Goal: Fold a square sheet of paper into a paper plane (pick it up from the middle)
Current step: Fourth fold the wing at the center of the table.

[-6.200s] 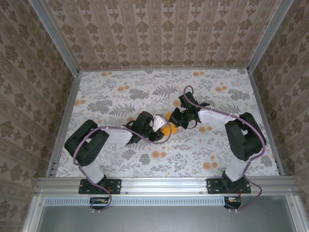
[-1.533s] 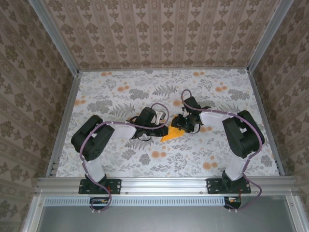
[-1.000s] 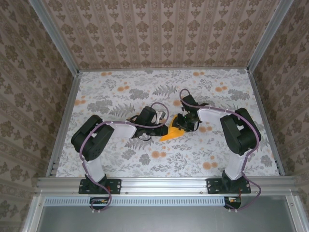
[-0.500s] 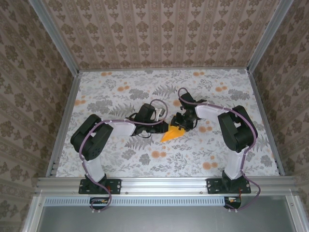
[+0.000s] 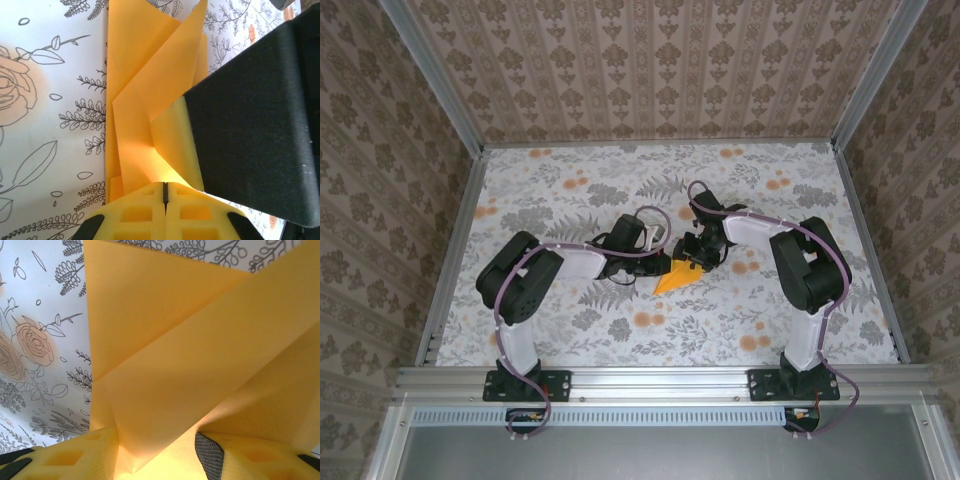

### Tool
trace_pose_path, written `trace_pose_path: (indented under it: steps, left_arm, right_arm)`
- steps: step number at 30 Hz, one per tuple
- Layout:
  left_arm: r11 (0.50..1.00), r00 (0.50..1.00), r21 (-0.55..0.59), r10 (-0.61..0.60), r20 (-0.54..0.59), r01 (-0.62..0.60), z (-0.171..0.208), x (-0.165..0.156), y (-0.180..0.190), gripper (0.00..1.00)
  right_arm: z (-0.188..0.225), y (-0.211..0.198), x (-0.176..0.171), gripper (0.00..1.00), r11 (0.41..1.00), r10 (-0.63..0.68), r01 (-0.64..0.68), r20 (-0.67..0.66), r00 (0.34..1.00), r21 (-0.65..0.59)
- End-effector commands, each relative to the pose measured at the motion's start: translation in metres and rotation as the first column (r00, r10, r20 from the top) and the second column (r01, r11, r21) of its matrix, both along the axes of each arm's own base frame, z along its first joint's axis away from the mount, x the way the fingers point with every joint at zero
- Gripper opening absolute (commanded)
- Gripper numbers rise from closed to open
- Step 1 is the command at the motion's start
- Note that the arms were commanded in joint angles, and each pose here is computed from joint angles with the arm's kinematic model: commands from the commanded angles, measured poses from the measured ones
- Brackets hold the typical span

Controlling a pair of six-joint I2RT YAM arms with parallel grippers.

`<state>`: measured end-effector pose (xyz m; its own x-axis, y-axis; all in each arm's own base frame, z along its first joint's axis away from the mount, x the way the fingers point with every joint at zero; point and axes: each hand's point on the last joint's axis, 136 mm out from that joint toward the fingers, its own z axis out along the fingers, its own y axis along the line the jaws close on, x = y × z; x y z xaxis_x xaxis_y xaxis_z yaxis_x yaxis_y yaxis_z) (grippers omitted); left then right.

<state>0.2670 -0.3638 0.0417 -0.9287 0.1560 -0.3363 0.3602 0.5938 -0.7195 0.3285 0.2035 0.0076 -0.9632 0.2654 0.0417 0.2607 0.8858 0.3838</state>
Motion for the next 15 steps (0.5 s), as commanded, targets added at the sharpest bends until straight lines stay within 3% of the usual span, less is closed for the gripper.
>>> trace_pose_path:
  steps: [1, 7, 15]
  left_arm:
    - [1.000, 1.000, 0.020, 0.004, -0.026, -0.004, -0.004, 0.003, 0.000, 0.04]
    - [0.998, 0.999, 0.054, 0.013, -0.030, -0.012, -0.010, 0.003, 0.004, 0.03]
    - [0.997, 0.999, 0.079, 0.026, -0.030, -0.024, -0.017, 0.005, 0.007, 0.01]
  right_arm:
    - [-0.073, -0.046, -0.047, 0.52, 0.975, -0.029, -0.012, -0.181, 0.983, -0.220]
    - [-0.053, -0.029, -0.034, 0.53, 0.995, -0.020, 0.009, -0.109, 0.994, -0.102]
    - [-0.040, -0.028, -0.032, 0.49, 0.998, -0.016, 0.012, -0.073, 0.997, -0.066]
